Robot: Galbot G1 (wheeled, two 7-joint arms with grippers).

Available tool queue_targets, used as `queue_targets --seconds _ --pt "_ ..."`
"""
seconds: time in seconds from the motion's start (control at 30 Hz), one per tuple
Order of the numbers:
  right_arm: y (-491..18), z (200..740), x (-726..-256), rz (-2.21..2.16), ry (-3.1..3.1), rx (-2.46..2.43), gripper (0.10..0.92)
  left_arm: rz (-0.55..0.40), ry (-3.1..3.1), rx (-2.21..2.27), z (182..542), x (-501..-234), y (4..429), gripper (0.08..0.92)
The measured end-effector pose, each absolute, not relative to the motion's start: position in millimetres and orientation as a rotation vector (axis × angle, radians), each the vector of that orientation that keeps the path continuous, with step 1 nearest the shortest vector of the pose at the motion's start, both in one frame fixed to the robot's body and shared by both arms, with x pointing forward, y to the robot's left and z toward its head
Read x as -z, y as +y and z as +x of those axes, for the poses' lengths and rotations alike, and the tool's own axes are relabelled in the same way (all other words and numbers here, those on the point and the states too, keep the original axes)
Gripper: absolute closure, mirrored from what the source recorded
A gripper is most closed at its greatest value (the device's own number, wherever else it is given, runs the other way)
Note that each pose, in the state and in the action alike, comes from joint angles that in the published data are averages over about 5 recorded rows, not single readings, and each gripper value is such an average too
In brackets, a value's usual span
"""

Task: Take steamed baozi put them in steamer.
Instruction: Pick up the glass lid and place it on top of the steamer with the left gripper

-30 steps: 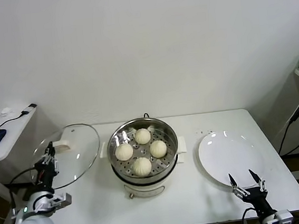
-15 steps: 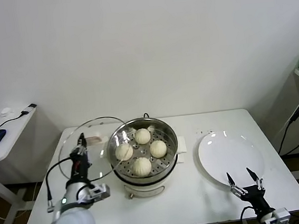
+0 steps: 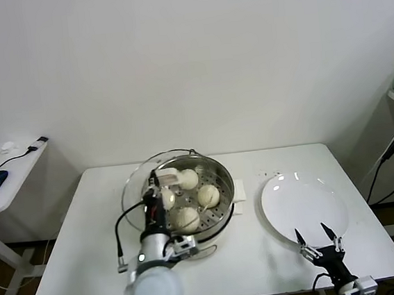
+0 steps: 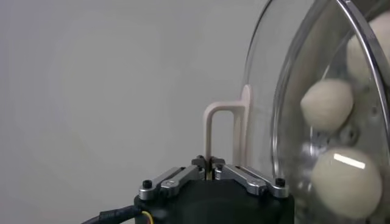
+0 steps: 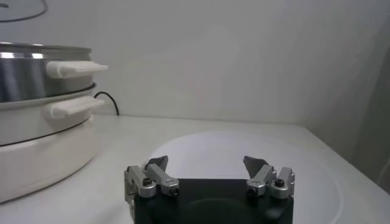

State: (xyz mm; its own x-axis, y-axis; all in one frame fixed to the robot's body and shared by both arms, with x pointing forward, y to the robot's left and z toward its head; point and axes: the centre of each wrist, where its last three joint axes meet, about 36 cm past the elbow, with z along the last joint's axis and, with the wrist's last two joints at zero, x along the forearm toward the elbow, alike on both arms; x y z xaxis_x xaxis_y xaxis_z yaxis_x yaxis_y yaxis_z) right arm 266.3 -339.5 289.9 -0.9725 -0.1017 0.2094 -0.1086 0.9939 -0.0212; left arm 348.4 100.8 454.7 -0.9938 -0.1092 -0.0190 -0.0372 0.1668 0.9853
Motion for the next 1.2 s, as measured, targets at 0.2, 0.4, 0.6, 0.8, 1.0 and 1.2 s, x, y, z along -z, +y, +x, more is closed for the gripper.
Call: queue_targets --seconds 0.2,0.4,0.6,0.8,1.0,1.2 --pt "-336.9 263.0 -287.4 0.15 -2.931 -0.038 0.2 0.127 -2.362 1.985 350.9 -449.4 67.6 0.866" --pt "-336.2 259.5 -283.9 0.139 -2.931 -0.031 0.2 0.124 -2.349 1.997 356.0 -442.8 46.8 0.866" --pt "-337.0 258.1 -282.7 0.127 -2.94 -0.031 0.2 0.11 -2.302 2.033 357.7 -430.5 39.6 0.866" --pt "-335.3 256.3 -279.1 0.119 -2.941 -0.028 0.2 0.12 -2.262 2.062 363.5 -424.6 43.3 0.866" --pt "-334.8 253.9 -275.5 0.118 -2.937 -0.032 0.2 0.131 -2.223 2.089 369.3 -417.2 47.8 0.866" --pt "-334.0 252.2 -271.9 0.113 -2.936 -0.032 0.2 0.142 -2.203 2.105 373.8 -411.3 48.3 0.866"
